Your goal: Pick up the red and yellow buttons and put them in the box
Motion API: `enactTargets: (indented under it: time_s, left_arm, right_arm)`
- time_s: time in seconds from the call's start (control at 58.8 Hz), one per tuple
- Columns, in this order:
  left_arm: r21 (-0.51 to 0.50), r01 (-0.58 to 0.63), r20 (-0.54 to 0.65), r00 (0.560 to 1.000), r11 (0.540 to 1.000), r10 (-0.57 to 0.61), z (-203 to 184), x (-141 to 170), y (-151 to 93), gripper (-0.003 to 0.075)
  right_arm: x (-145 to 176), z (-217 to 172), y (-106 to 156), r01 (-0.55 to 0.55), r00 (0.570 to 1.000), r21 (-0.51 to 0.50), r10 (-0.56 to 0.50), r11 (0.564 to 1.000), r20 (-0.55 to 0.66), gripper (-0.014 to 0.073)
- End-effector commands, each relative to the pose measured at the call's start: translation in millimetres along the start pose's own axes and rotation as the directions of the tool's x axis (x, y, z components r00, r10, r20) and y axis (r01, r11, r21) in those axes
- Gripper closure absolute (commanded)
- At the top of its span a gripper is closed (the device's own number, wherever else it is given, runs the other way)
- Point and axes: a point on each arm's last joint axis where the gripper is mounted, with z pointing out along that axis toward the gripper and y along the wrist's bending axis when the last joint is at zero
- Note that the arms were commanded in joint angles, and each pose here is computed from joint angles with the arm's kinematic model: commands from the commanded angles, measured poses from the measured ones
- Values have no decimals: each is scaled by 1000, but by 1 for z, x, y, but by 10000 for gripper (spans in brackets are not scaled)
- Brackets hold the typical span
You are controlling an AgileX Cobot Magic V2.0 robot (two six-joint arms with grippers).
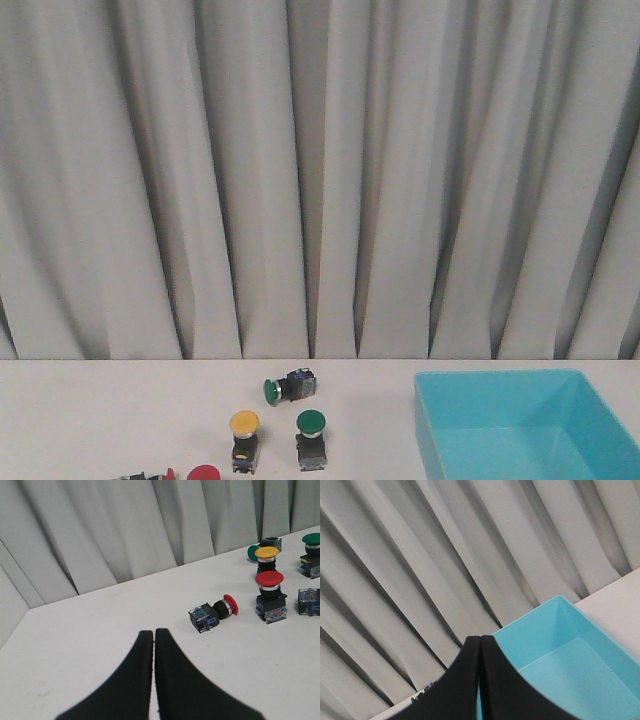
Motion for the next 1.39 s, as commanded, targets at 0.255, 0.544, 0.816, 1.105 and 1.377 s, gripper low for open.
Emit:
enactTargets:
  time_s: [0.255, 0.544, 0.816, 1.105, 1.377]
  left_arm:
    - [-19, 9, 64, 998, 1000, -8, 1, -1, 1, 727]
    - [-61, -21, 152, 988, 998, 30, 0, -9, 4, 727]
    - [-69, 133, 250, 962, 989, -112, -2, -17, 8, 727]
    - [1, 530, 382, 784, 848, -490, -6, -25, 17, 727]
    - [112, 754, 435, 549, 648, -714, -9, -29, 23, 727]
  right_arm:
    - [5, 0, -3, 10, 1000, 9, -10, 1000, -18, 603]
    - [9, 0, 2, 18, 998, -47, -21, 999, -55, 603]
    - [9, 0, 2, 18, 998, -47, -21, 999, -56, 603]
    - [13, -1, 9, 11, 994, -121, -24, 993, -104, 603]
    - [-12, -4, 30, 59, 997, -209, -70, 976, -45, 599]
